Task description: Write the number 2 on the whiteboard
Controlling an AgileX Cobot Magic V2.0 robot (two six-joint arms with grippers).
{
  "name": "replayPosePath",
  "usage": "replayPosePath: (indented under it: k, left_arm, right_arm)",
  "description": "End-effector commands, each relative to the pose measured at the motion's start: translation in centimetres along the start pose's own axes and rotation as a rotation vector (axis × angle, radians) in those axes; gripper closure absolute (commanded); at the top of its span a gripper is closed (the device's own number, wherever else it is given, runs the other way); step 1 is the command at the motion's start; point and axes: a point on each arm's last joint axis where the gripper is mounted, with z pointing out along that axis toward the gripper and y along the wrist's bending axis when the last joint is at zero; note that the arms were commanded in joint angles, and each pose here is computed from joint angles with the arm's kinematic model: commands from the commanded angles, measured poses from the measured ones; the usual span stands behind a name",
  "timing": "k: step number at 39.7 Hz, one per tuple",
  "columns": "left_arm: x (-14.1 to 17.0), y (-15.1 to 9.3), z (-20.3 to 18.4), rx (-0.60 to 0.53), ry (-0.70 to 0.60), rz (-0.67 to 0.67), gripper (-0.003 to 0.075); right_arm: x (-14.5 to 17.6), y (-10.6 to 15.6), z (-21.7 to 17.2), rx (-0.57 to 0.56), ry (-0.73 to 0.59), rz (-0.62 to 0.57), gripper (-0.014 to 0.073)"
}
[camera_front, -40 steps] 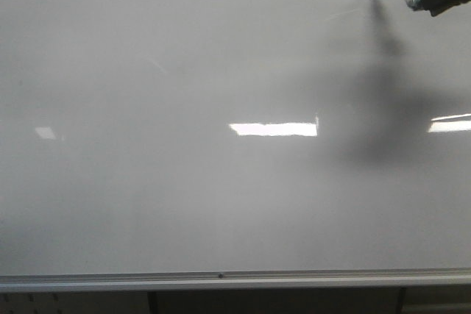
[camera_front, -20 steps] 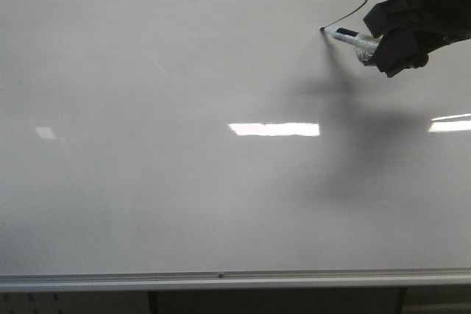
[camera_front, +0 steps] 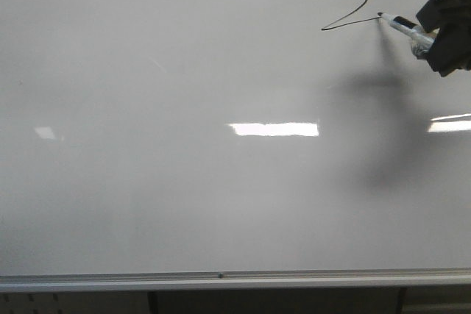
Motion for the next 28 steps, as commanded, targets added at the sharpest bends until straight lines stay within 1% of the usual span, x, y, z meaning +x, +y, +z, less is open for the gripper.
replayPosePath:
  k: [1, 7, 12, 20, 24, 28]
  left_arm:
    - [-1.3, 0.4, -0.7, -0.040, -0.109, -0.020, 0.0173]
    - [-1.3, 0.4, -0.7, -0.042, -0.111, -0.020, 0.0173]
    - [-1.2, 0.3, -0.5, -0.026, -0.092, 0.002, 0.0173]
    - [-1.7, -1.1, 0.8, 0.098, -0.071, 0.070, 0.0173]
    - [-2.1, -2.3, 1.4, 0.172, -0.067, 0.121, 0.0173]
    - [-2.6, -3.5, 2.2, 0.236, -0.061, 0.175, 0.0173]
  right_arm:
    - [-2.2, 0.8, -3.8, -0.007, -0.138, -0.012, 0.0540]
    - [-1.9, 2.8, -7.3, -0.080, -0.124, -0.067, 0.0540]
    - [-1.2, 5.1, -10.5, -0.166, -0.124, -0.183, 0.0540]
    - [0.3, 8.4, -14.6, -0.317, -0.128, -0.357, 0.0540]
    - [1.8, 9.7, -16.0, -0.389, -0.132, -0.448, 0.0540]
    - [3.9, 10.8, -16.6, -0.464, -0.100, -0.528, 0.0540]
